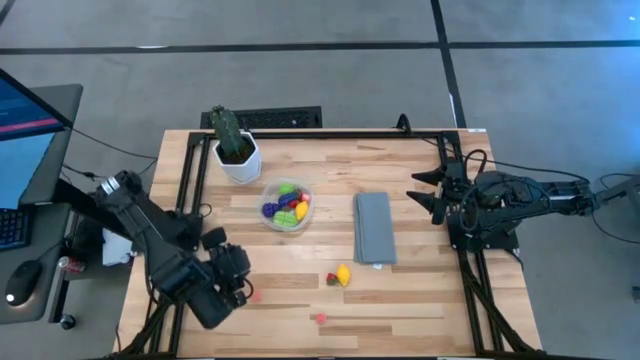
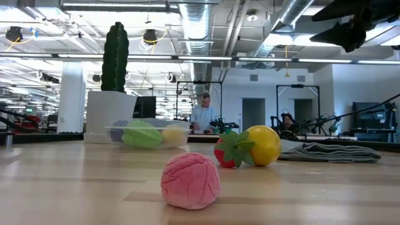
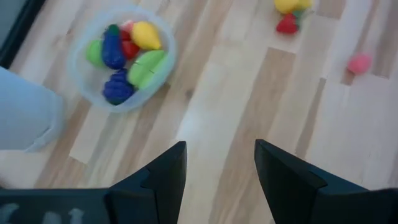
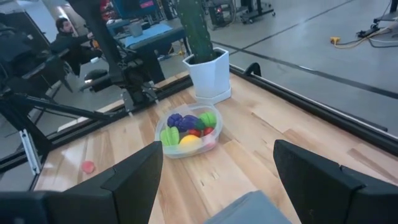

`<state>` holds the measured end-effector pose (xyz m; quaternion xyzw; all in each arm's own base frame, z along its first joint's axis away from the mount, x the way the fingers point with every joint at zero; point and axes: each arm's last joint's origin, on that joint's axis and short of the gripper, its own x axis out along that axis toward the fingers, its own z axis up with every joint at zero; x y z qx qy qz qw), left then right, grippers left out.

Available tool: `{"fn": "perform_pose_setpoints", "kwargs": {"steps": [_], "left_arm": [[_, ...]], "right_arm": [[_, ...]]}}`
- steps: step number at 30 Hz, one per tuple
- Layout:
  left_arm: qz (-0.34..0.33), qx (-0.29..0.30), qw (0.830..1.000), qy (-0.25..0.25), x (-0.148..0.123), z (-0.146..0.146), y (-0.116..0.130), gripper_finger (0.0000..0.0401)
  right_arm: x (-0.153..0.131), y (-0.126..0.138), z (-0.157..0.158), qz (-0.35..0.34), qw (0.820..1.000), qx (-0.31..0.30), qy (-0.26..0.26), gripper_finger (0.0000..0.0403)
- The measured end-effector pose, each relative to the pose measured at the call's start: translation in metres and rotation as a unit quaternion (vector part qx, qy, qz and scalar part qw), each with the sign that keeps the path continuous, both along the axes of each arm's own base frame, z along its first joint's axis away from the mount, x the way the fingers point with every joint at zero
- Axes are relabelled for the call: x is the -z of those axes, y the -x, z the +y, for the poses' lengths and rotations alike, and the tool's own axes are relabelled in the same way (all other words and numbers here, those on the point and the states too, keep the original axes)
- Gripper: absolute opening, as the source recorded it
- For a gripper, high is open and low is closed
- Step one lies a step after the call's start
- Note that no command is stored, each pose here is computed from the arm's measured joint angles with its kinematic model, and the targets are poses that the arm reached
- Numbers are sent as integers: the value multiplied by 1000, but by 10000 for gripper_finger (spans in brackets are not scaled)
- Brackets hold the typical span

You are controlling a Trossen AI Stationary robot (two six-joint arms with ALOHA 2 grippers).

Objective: Pick and placing Produce into tupperware
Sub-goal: Put the left pink peach into the transparent container

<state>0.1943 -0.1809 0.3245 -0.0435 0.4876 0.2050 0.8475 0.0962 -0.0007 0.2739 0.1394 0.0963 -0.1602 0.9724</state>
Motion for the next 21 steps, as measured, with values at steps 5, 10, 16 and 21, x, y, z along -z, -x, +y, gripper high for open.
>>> {"fn": "perform_pose_setpoints", "kwargs": {"steps": [5,10,16,21], "left_arm": [[0,22,1000,11,20,-23,-16,180],[17,14,1000,11,40,-37,-25,180],[28,-2,999,34,54,-58,-17,180],[29,-13,997,72,70,-70,-10,180]], "right_arm": [[0,0,0,3,1000,-2,9,328],[0,0,0,5,1000,-4,16,328],[0,0,0,6,1000,-6,22,328],[0,0,0,10,999,-9,33,328]]}}
